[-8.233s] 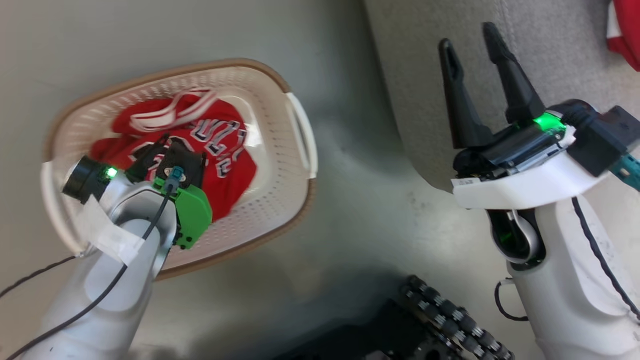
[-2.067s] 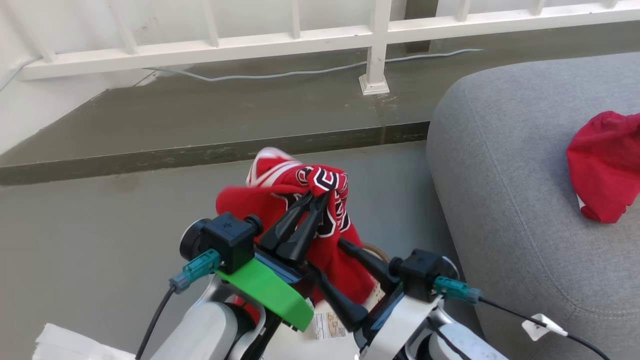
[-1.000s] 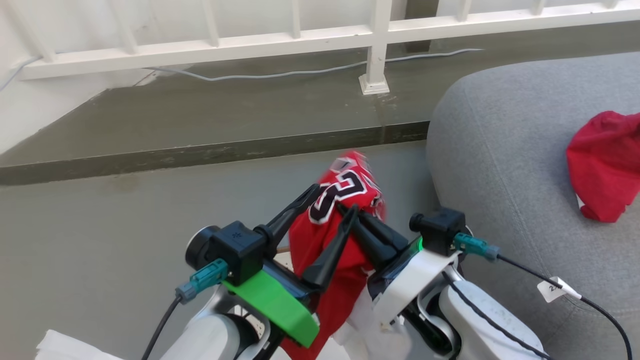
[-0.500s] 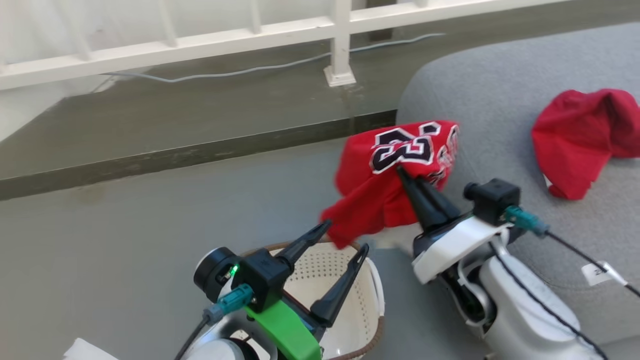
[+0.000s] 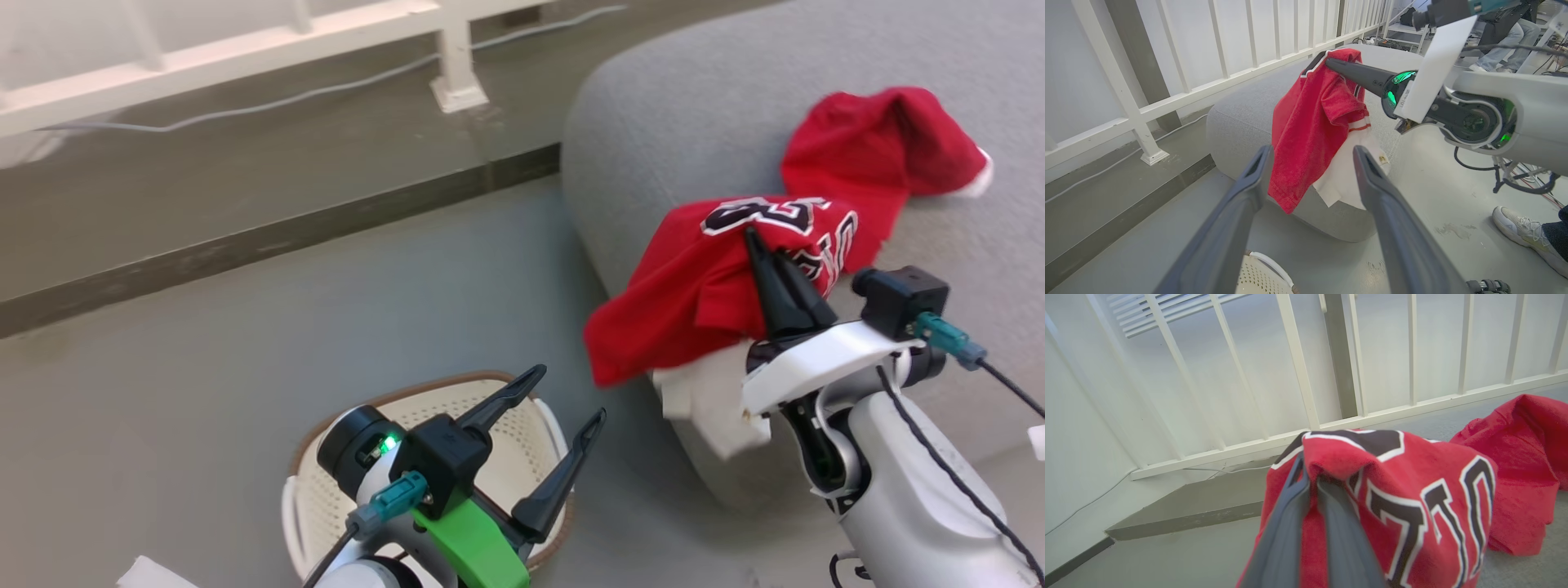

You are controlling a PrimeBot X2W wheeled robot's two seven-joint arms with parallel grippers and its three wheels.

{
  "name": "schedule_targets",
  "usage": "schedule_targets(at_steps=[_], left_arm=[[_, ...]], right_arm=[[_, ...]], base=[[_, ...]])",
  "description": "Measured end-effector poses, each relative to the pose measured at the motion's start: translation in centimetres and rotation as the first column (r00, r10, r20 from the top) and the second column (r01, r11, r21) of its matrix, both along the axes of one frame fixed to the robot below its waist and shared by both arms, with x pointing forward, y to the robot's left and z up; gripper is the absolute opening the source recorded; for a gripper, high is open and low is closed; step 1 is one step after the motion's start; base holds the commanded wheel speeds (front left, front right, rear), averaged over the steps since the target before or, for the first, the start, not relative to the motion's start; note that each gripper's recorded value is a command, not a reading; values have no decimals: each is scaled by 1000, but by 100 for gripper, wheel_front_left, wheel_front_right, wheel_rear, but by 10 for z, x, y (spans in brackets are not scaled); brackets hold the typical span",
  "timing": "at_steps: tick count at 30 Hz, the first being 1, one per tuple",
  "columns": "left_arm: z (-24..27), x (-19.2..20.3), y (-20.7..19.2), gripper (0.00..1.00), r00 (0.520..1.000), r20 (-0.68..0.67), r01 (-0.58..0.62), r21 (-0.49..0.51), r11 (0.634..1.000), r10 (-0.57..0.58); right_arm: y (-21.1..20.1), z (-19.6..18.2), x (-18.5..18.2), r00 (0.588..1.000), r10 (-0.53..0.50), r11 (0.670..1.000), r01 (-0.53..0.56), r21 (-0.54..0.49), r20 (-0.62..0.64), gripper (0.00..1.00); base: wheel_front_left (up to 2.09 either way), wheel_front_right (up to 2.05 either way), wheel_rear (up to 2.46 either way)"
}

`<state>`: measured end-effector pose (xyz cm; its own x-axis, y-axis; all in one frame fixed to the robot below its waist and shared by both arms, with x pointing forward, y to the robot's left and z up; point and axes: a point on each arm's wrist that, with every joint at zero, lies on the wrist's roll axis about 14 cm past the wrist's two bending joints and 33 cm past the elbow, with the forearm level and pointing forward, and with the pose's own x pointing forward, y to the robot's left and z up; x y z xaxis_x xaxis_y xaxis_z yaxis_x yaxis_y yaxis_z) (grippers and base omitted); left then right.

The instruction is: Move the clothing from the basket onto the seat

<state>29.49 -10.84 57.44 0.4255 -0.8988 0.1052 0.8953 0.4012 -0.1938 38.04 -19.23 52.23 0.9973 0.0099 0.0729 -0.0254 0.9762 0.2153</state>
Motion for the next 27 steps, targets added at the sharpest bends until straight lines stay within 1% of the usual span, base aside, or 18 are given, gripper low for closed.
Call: schedule_targets(at_steps=[7,10,14,17,21,27], left_arm=[[-11,-2,-18,100,996,-34,78,15,997,-77],[-16,-3,-24,100,993,-53,107,18,994,-105],[-22,-1,-31,100,988,-69,137,20,990,-136],[-23,4,-36,100,986,-65,156,21,988,-154],[-27,7,-40,100,981,-78,179,20,984,-177],[-30,14,-46,100,976,-87,200,11,980,-198]], right_arm=[[-42,-7,-11,991,-132,991,132,6,-26,0],[-61,-9,-16,980,-196,981,196,8,-32,0],[-83,-7,-17,966,-256,967,256,3,-31,0],[-101,8,-11,956,-293,956,293,-13,10,0],[-129,39,-2,936,-340,937,345,-47,91,0],[-158,88,17,905,-368,913,395,-102,211,0]], base=[[0,0,0],[0,0,0],[0,0,0],[0,0,0],[0,0,0],[0,0,0]])
